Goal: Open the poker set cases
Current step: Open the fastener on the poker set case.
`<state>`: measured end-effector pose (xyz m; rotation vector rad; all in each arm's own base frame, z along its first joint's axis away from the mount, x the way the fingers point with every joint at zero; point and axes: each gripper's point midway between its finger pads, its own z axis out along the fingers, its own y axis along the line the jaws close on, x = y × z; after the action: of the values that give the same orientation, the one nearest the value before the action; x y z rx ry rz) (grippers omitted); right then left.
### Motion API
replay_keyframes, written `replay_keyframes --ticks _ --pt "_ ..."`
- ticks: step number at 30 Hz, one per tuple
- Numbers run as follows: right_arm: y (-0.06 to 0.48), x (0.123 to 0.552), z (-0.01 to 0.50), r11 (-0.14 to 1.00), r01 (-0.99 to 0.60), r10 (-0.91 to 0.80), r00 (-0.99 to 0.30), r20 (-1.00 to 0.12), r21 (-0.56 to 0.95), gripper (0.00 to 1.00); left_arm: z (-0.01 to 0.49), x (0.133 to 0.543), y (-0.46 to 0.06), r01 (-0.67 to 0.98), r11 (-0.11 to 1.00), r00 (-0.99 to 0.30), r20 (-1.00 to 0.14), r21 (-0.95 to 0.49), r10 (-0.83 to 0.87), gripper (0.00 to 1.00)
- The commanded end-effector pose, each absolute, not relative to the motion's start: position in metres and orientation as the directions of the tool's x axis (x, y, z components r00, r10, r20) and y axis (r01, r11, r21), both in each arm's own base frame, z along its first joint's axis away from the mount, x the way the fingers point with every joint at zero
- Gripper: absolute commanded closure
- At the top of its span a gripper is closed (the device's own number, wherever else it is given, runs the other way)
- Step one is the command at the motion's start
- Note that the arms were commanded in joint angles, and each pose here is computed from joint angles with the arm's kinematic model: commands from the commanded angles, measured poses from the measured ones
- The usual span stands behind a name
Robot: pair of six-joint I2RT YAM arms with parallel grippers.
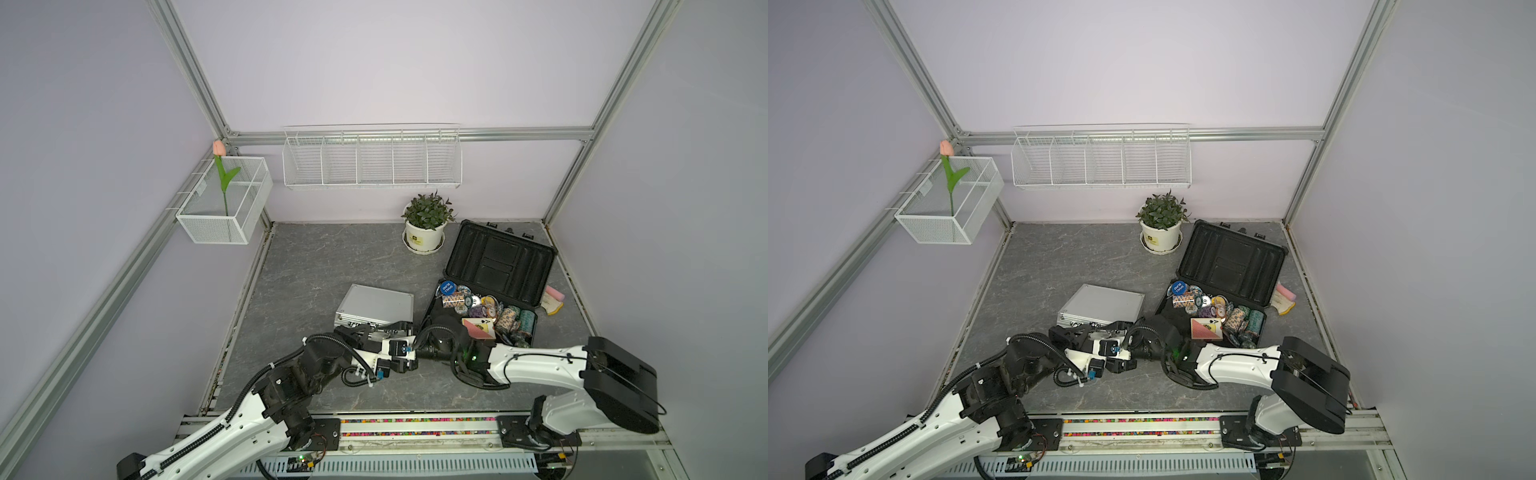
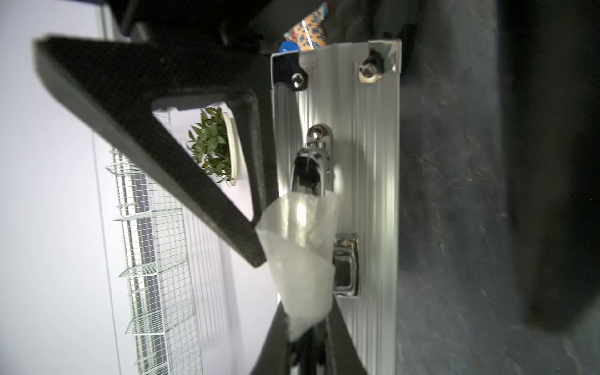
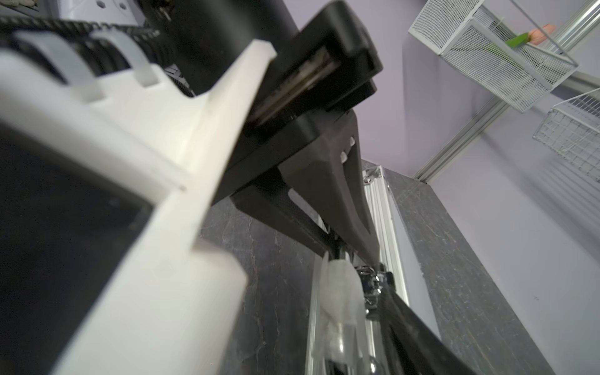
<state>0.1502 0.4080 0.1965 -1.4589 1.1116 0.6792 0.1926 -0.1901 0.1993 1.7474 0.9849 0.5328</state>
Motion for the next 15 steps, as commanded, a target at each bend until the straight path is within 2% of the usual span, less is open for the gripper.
replay_keyframes --ticks 1,6,15 --pt "0.405 0.15 0.23 0.095 -0.886 -0.217 0.426 -0.879 -0.453 0.23 0.258 0.197 -0.205 0.234 -0.028 0.614 -0.125 0.972 0.78 1.0" --pt "0.4 0.153 0.247 0.116 -0.895 -0.224 0.399 -0.889 -0.431 0.23 0.261 0.204 -0.208 0.188 0.001 0.603 -0.117 0.982 0.789 1.0" --pt "0.387 0.164 0.25 0.15 -0.909 -0.296 0.333 -0.895 -0.388 0.22 0.218 0.197 -0.193 0.242 -0.098 0.576 -0.061 0.965 0.815 1.0"
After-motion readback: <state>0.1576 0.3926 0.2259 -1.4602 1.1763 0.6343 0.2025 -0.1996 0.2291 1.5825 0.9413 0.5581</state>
